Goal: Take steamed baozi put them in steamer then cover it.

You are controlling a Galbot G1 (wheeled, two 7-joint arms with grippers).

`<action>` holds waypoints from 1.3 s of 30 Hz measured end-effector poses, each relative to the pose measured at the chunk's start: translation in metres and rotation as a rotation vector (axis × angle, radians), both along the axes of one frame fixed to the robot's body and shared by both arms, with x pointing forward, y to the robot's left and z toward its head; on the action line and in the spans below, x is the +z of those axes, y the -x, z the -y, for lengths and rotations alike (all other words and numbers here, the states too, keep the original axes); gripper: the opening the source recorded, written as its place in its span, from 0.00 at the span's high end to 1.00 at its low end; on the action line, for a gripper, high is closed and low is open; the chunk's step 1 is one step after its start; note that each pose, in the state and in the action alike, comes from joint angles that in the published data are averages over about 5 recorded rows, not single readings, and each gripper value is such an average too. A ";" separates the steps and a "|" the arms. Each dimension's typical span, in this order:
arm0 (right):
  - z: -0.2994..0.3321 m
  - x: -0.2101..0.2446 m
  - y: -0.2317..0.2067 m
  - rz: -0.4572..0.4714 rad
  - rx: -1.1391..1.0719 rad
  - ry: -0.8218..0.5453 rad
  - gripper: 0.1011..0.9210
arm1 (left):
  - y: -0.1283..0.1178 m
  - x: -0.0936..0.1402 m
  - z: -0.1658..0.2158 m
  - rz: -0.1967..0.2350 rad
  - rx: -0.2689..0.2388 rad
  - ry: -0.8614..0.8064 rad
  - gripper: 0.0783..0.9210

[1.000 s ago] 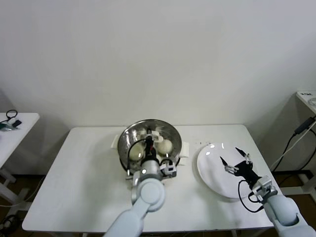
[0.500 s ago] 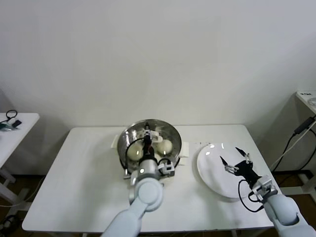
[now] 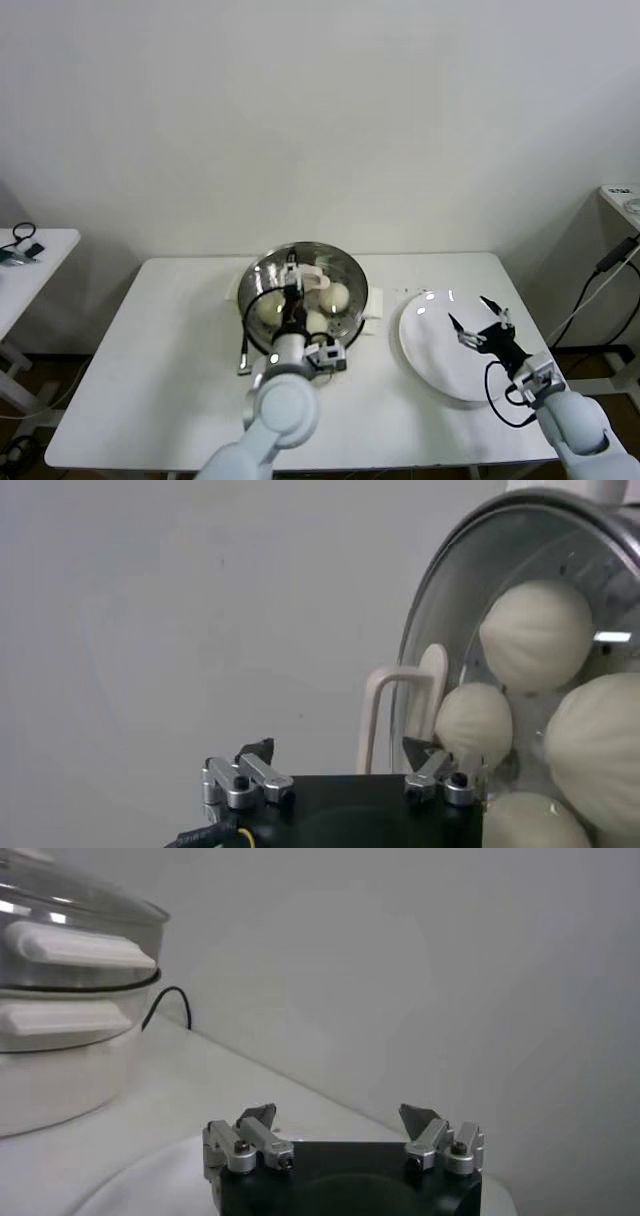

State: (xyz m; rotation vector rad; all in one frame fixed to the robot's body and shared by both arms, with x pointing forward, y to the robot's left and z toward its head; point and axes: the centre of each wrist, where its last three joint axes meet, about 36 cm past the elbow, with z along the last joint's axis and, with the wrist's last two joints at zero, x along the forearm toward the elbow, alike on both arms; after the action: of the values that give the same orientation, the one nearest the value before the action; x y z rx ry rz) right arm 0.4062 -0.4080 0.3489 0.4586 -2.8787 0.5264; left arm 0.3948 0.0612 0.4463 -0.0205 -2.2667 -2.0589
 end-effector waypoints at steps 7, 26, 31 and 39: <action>-0.003 0.003 -0.001 -0.014 -0.010 -0.003 0.12 | 0.018 0.016 -0.013 0.019 -0.021 0.059 0.12; -0.012 0.008 0.008 -0.045 -0.063 -0.055 0.12 | 0.052 0.026 -0.118 0.024 0.168 0.402 0.12; -0.013 0.006 0.012 -0.050 -0.069 -0.074 0.12 | 0.062 0.019 -0.157 0.001 0.178 0.600 0.12; -0.018 0.001 0.019 -0.050 -0.071 -0.102 0.12 | 0.081 -0.007 -0.211 0.041 0.139 0.953 0.12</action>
State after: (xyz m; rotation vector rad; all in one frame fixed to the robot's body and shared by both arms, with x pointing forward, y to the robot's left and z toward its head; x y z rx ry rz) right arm 0.3874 -0.3898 0.3498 0.3770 -2.8716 0.3525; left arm 0.3142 0.2720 0.4394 0.1160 -2.9151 -0.7679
